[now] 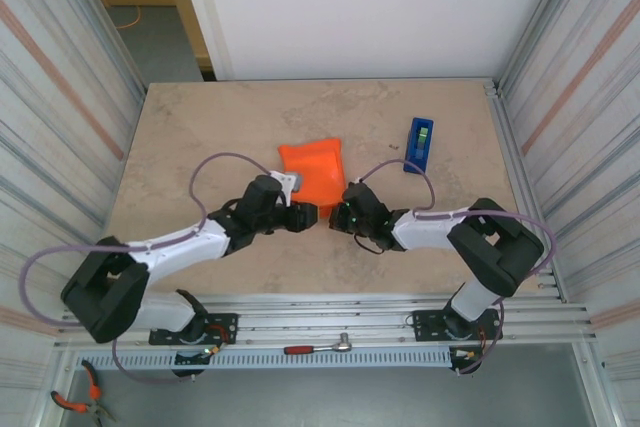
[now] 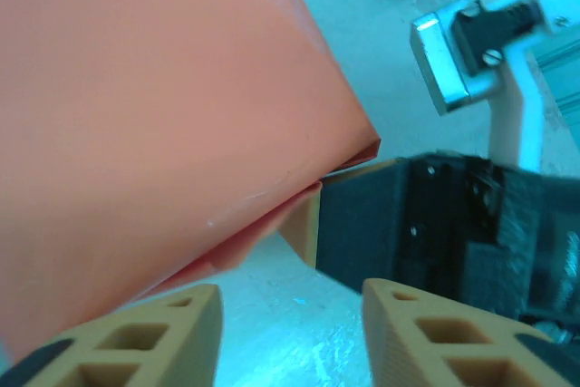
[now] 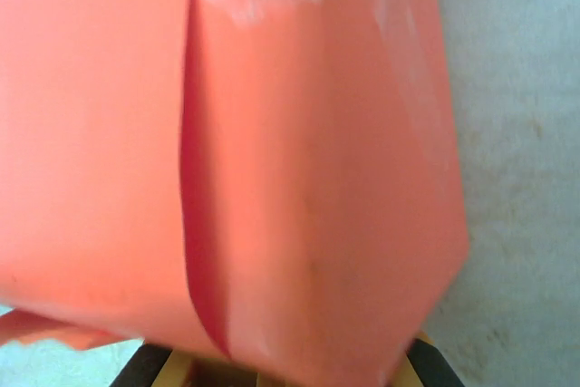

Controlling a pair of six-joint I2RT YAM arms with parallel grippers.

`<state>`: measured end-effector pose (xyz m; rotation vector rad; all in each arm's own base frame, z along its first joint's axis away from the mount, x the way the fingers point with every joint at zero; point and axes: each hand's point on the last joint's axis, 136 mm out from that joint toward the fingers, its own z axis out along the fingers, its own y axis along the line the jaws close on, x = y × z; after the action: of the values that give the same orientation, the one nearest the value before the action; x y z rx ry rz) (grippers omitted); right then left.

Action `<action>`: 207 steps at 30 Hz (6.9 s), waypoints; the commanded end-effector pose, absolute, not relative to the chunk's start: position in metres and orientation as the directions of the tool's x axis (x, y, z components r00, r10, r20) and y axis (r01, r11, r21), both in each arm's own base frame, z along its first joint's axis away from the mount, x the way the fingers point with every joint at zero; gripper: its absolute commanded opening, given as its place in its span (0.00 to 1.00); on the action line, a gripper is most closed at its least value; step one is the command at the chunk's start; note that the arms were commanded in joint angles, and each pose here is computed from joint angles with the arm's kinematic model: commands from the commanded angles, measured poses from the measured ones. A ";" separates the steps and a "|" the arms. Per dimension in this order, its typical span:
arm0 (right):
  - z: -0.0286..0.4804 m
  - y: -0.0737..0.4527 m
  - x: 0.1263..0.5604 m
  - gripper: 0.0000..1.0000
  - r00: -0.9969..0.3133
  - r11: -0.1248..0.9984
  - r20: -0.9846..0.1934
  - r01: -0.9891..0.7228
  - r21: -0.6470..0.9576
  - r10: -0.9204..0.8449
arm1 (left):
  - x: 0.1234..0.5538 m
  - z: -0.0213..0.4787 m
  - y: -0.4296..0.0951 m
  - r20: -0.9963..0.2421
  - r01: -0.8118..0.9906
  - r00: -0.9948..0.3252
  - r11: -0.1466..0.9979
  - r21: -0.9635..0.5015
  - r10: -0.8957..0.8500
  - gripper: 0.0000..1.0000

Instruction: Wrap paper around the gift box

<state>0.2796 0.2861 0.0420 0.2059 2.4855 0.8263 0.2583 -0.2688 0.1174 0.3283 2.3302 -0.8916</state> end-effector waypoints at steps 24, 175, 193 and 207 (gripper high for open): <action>0.055 0.285 0.314 0.00 -0.874 0.769 -0.403 -0.055 0.637 0.271 | 0.301 0.137 -0.259 -0.629 0.812 -0.227 0.501 0.300 0.743 0.85; 0.121 0.057 0.416 0.00 -0.674 0.382 -0.087 0.302 0.874 0.733 | 0.330 0.065 -0.253 -0.467 0.754 -0.269 0.486 0.442 0.842 0.62; 0.055 0.047 0.399 0.00 -0.638 0.366 -0.002 0.439 0.820 0.770 | 0.330 0.065 -0.253 -0.466 0.755 -0.268 0.484 0.442 0.843 0.62; 0.009 0.051 0.405 0.00 -0.597 0.263 0.124 0.518 0.814 0.793 | 0.330 0.065 -0.253 -0.467 0.755 -0.268 0.485 0.442 0.842 0.62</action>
<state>0.4187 0.0481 0.0650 0.9815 2.1487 1.3280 0.3347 -0.2588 0.0790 1.2842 2.0107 0.1654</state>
